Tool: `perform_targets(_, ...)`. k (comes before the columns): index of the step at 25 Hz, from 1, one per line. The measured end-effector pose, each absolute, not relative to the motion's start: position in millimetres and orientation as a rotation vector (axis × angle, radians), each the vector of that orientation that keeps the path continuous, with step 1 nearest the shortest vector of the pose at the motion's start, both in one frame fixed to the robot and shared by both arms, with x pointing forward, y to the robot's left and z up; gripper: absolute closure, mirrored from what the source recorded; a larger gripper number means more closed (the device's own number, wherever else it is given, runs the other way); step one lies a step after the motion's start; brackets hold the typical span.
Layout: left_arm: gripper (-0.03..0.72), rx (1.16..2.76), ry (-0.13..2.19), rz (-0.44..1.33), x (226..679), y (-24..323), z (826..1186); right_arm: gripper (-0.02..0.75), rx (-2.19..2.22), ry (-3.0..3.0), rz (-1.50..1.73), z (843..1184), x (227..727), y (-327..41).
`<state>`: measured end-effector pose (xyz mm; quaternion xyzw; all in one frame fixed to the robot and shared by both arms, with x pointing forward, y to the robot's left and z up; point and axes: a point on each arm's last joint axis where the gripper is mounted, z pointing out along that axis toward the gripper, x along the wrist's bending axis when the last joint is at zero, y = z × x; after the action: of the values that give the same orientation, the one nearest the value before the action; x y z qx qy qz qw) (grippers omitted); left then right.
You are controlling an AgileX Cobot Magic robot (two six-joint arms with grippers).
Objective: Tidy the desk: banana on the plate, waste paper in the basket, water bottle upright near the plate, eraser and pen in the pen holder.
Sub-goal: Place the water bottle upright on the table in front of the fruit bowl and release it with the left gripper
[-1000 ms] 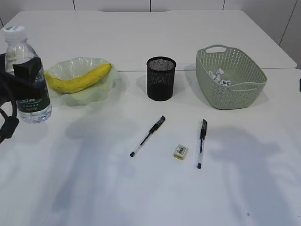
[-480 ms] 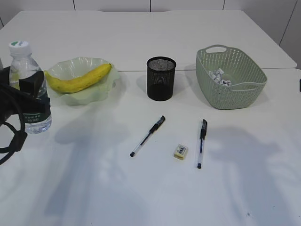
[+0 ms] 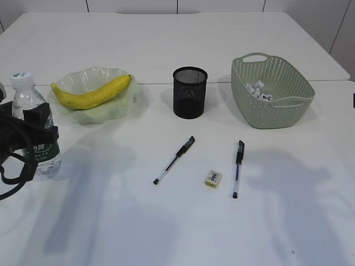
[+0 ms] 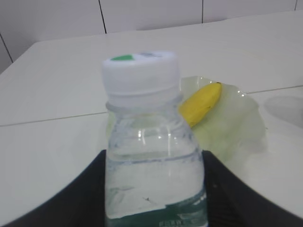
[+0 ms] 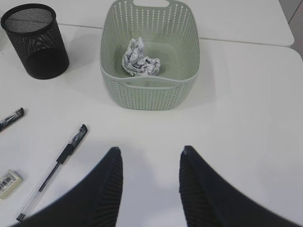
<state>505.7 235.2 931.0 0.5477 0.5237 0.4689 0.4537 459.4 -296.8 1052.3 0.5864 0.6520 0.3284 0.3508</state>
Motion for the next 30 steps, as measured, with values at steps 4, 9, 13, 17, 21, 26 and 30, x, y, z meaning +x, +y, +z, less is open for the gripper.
perform_targets(4,0.323,1.342,1.32,1.126,508.5,240.4,925.0,0.436,1.517,1.689,0.849,1052.3,459.4,-296.9)
perform_targets(9,0.323,1.394,1.294,1.084,509.4,236.2,916.3,0.436,1.517,1.689,0.849,1052.3,459.4,-296.9)
perform_targets(13,0.323,1.423,1.272,1.065,509.5,233.4,912.7,0.436,1.517,1.689,0.849,1052.3,459.4,-296.9)
perform_targets(17,0.323,1.441,1.257,1.055,509.7,231.8,909.7,0.436,1.519,1.692,0.847,1052.0,459.3,-296.8)
perform_targets(21,0.323,1.476,1.188,1.034,509.8,226.4,907.3,0.436,1.519,1.692,0.847,1052.0,459.3,-296.8)
perform_targets(26,0.323,1.484,1.149,1.028,511.4,223.2,904.5,0.436,1.519,1.692,0.847,1052.0,459.3,-296.8)
perform_targets(30,0.324,1.477,1.135,1.033,512.6,222.4,900.4,0.436,1.516,1.688,0.85,1052.4,459.5,-296.9)
